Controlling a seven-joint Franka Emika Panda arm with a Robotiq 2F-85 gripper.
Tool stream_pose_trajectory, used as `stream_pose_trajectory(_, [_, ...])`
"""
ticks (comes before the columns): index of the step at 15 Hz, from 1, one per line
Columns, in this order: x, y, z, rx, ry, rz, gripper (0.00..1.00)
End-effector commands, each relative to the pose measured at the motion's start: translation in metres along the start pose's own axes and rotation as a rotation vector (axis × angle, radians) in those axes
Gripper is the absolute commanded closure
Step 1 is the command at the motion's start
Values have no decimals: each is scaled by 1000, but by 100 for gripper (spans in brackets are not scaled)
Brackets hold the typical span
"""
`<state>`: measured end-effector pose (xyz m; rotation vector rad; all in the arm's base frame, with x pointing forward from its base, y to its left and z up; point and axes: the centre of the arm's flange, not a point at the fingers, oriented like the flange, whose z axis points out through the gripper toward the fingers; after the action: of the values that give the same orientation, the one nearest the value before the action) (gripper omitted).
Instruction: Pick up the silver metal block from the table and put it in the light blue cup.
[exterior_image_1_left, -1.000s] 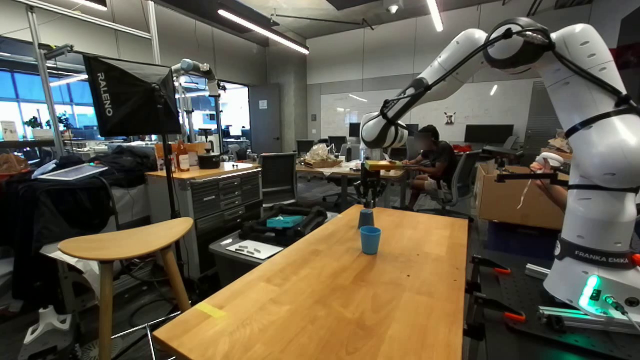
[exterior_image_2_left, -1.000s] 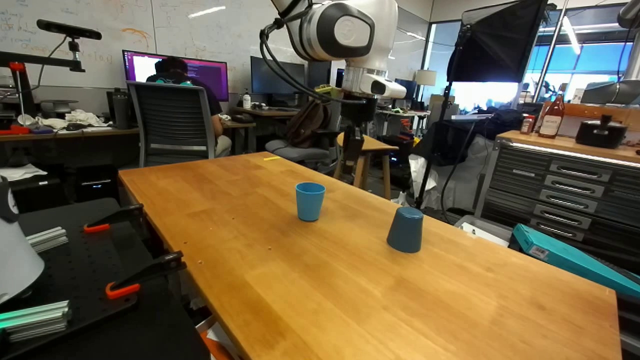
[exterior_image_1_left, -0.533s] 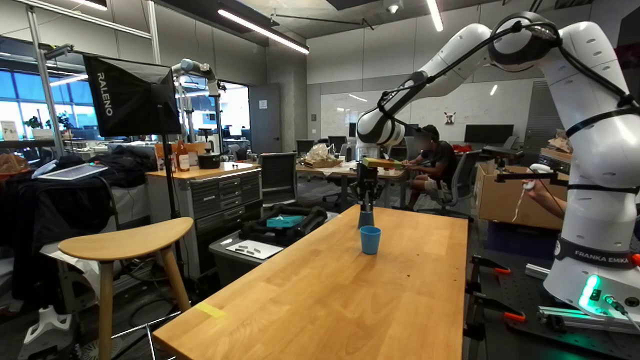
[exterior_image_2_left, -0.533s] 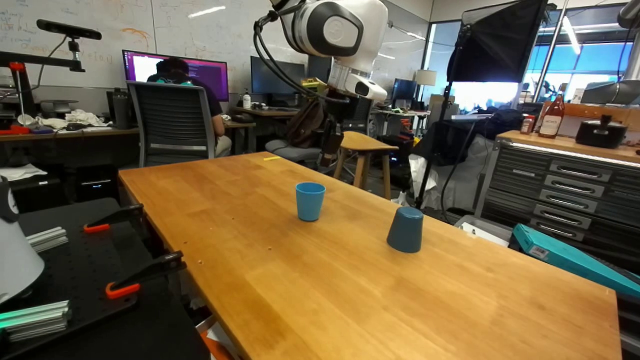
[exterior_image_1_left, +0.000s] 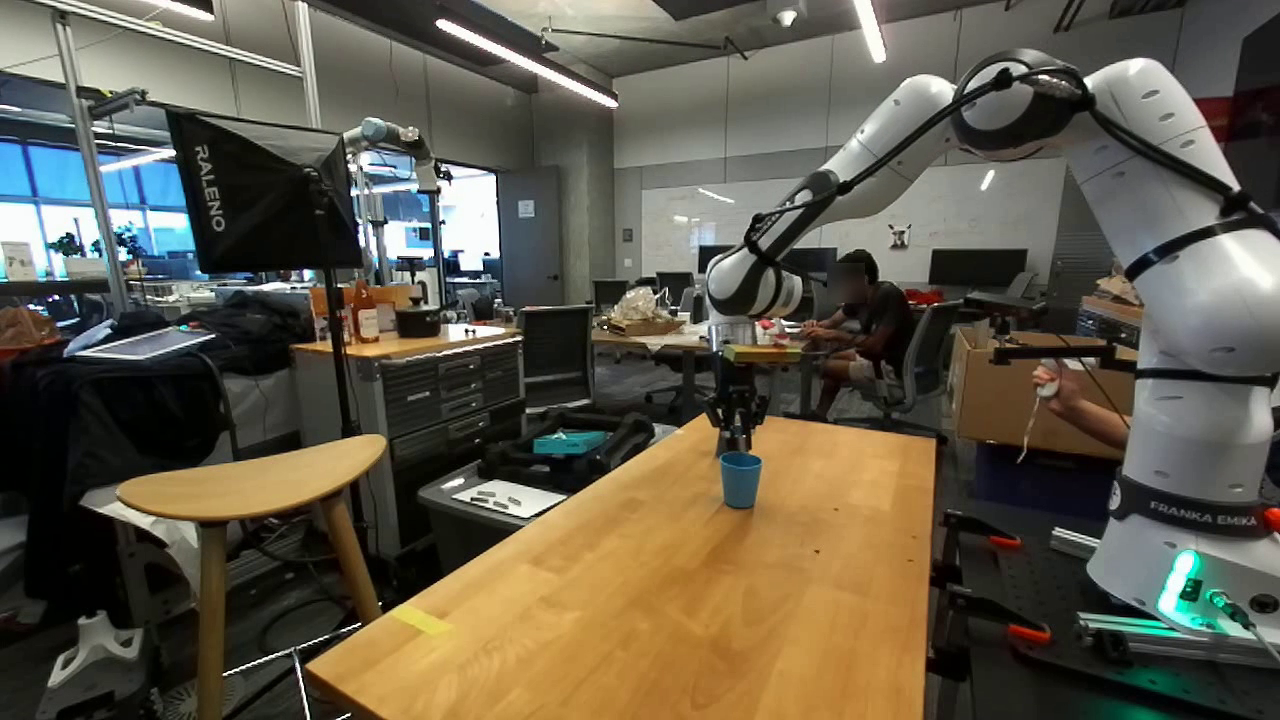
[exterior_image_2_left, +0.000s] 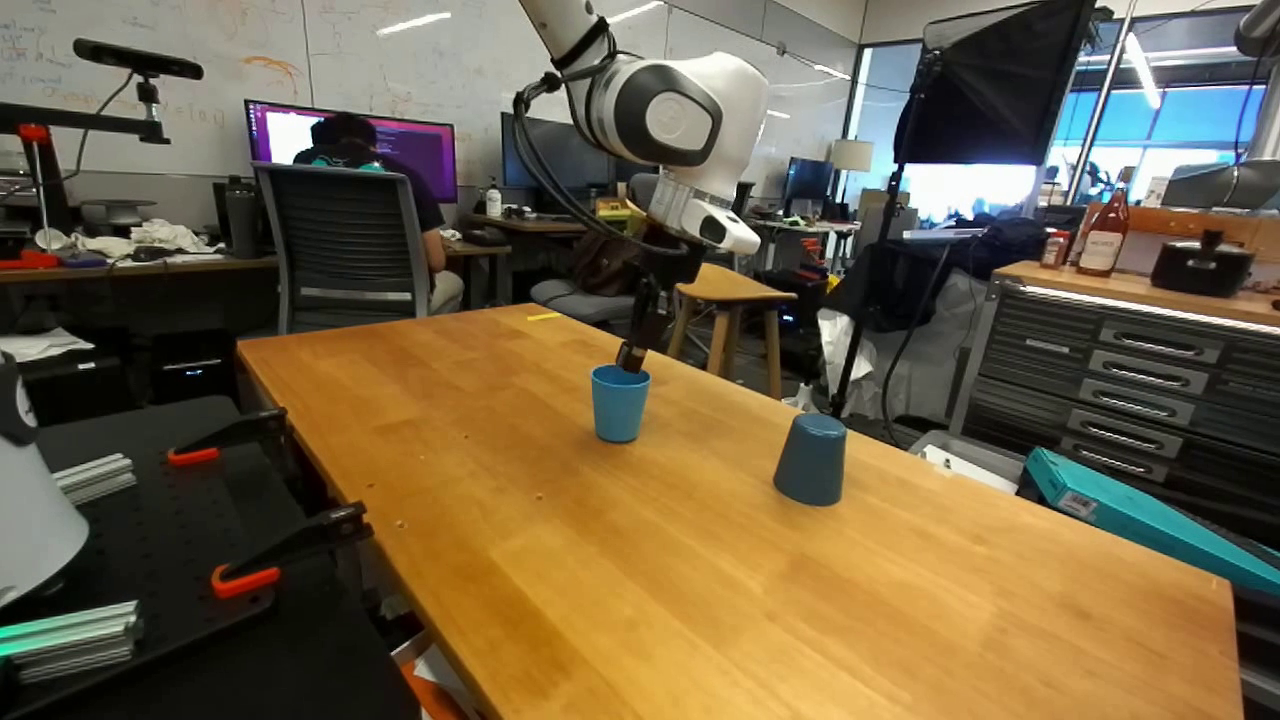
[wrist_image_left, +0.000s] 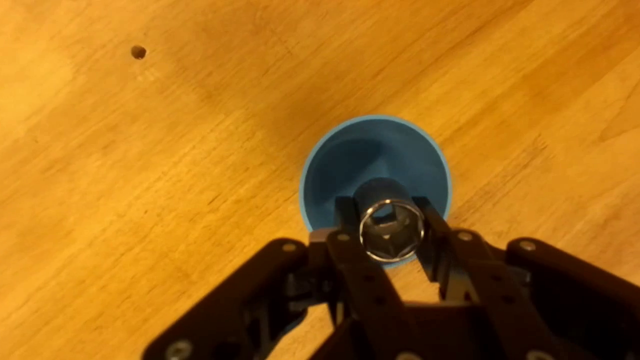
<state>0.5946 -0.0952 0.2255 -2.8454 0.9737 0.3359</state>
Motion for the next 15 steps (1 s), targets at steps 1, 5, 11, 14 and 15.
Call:
stream_pose_trajectory(1, [18, -8, 7, 2, -19, 5, 83])
stream_pose_trajectory(5, [22, -9, 14, -6, -32, 5, 43])
stream_pose_trajectory(11, [29, -8, 1, 0, -16, -2, 72])
stream_pose_trajectory(14, [20, -1, -16, 21, -26, -1, 93])
stream_pose_trajectory(15, [19, 3, -27, 27, -23, -3, 95])
